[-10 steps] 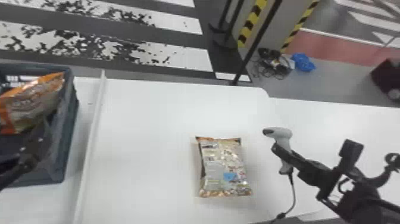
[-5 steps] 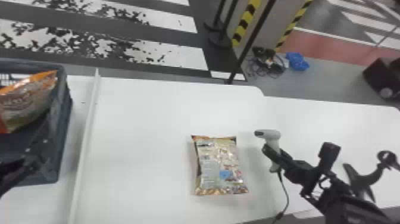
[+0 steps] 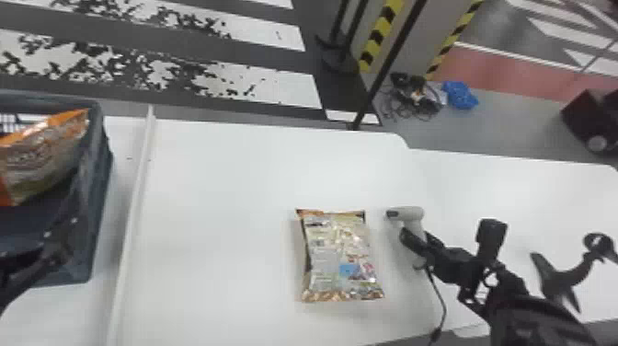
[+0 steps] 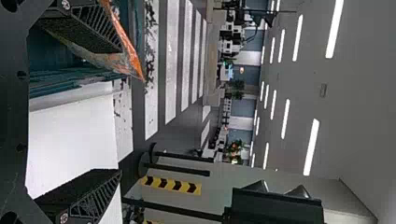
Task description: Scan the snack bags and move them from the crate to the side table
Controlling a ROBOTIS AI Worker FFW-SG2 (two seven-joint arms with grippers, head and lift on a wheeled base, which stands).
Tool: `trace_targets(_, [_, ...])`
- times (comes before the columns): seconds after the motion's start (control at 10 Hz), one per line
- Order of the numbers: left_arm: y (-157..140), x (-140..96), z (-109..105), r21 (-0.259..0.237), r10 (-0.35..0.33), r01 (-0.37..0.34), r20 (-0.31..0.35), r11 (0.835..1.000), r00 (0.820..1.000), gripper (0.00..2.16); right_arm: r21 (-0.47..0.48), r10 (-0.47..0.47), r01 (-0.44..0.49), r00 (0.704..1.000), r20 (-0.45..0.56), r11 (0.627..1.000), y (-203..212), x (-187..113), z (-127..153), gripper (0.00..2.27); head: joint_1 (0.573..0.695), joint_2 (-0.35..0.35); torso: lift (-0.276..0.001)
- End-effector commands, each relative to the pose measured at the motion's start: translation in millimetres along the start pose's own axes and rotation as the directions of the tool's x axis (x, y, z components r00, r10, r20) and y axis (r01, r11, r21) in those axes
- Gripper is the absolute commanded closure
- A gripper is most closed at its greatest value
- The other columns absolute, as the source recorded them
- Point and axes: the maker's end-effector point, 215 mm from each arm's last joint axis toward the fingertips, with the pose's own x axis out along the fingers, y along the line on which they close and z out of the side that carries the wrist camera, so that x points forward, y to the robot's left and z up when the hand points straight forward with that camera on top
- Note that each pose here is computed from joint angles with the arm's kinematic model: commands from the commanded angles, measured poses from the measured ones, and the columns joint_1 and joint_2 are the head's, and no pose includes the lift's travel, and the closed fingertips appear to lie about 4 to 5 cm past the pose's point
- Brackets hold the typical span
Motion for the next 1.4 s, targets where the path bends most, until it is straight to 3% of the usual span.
trace_targets(0.0, [-3.4, 0.2, 0.9, 0.002, -0.002, 0.002, 0.003, 1.0, 1.0, 0.08, -0.01, -0.007, 0.007, 1.0, 0.01, 1.0, -4.5, -0.7, 2.8, 1.25, 0.695, -0.35, -0.087])
trace_targets(0.1, [-5.0, 0.6, 1.3, 0.003, -0.001, 0.001, 0.004, 1.0, 1.0, 0.08, -0.006, -0.014, 0.014, 1.0, 0.023, 1.0, -9.1, -5.1, 5.2, 0.13, 0.695, -0.35, -0.087])
trace_targets(0.2, [-7.3, 1.0, -0.2, 0.007, -0.001, 0.001, 0.001, 1.0, 1.0, 0.08, -0.009, -0.018, 0.019, 0.999, 0.041, 1.0, -11.5, -12.1, 12.1, 0.0, 0.695, -0.35, -0.087])
trace_targets(0.4, [-7.9, 1.5, -0.5, 0.006, -0.002, 0.002, 0.001, 1.0, 1.0, 0.08, 0.047, 0.008, -0.009, 1.0, 0.023, 0.999, 1.5, -36.6, 22.8, 0.04, 0.695, -0.35, -0.087])
trace_targets(0.5, [-7.9, 1.8, 0.1, 0.008, -0.003, 0.003, 0.002, 1.0, 1.0, 0.08, 0.085, 0.062, -0.059, 0.998, -0.032, 0.995, 22.5, -51.4, 25.3, 0.06, 0.695, -0.35, -0.087])
trace_targets(0.6, [-7.7, 1.8, -0.8, 0.008, -0.003, 0.003, 0.001, 1.0, 1.0, 0.08, 0.167, 0.166, -0.148, 0.981, -0.102, 0.975, 49.3, -63.3, 22.0, 0.06, 0.695, -0.35, -0.087])
trace_targets(0.8, [-11.9, 2.1, -2.3, 0.009, -0.012, 0.012, -0.001, 1.0, 1.0, 0.08, 0.308, 0.352, -0.273, 0.905, -0.239, 0.911, 98.5, -78.5, 14.5, 0.05, 0.695, -0.35, -0.087])
trace_targets(0.9, [-12.8, 1.4, -2.9, 0.01, -0.013, 0.013, -0.003, 1.0, 1.0, 0.08, 0.341, 0.416, -0.312, 0.86, -0.295, 0.887, 119.3, -78.7, 8.7, 0.05, 0.695, -0.35, -0.087])
trace_targets(1.0, [-13.0, -0.2, -5.3, 0.009, -0.012, 0.012, -0.007, 1.0, 1.0, 0.08, 0.346, 0.442, -0.331, 0.838, -0.321, 0.878, 130.9, -70.6, 1.3, 0.05, 0.695, -0.35, -0.087])
trace_targets(1.2, [-13.2, -3.5, -6.8, 0.009, -0.012, 0.012, -0.01, 1.0, 1.0, 0.08, 0.353, 0.49, -0.379, 0.813, -0.315, 0.855, 142.9, -43.0, -10.4, 0.04, 0.695, -0.325, -0.087])
trace_targets(1.3, [-11.0, -4.5, -6.1, 0.012, -0.007, 0.007, -0.01, 1.0, 1.0, 0.08, 0.307, 0.488, -0.4, 0.815, -0.311, 0.863, 144.8, -30.7, -16.0, 0.04, 0.695, -0.307, -0.087])
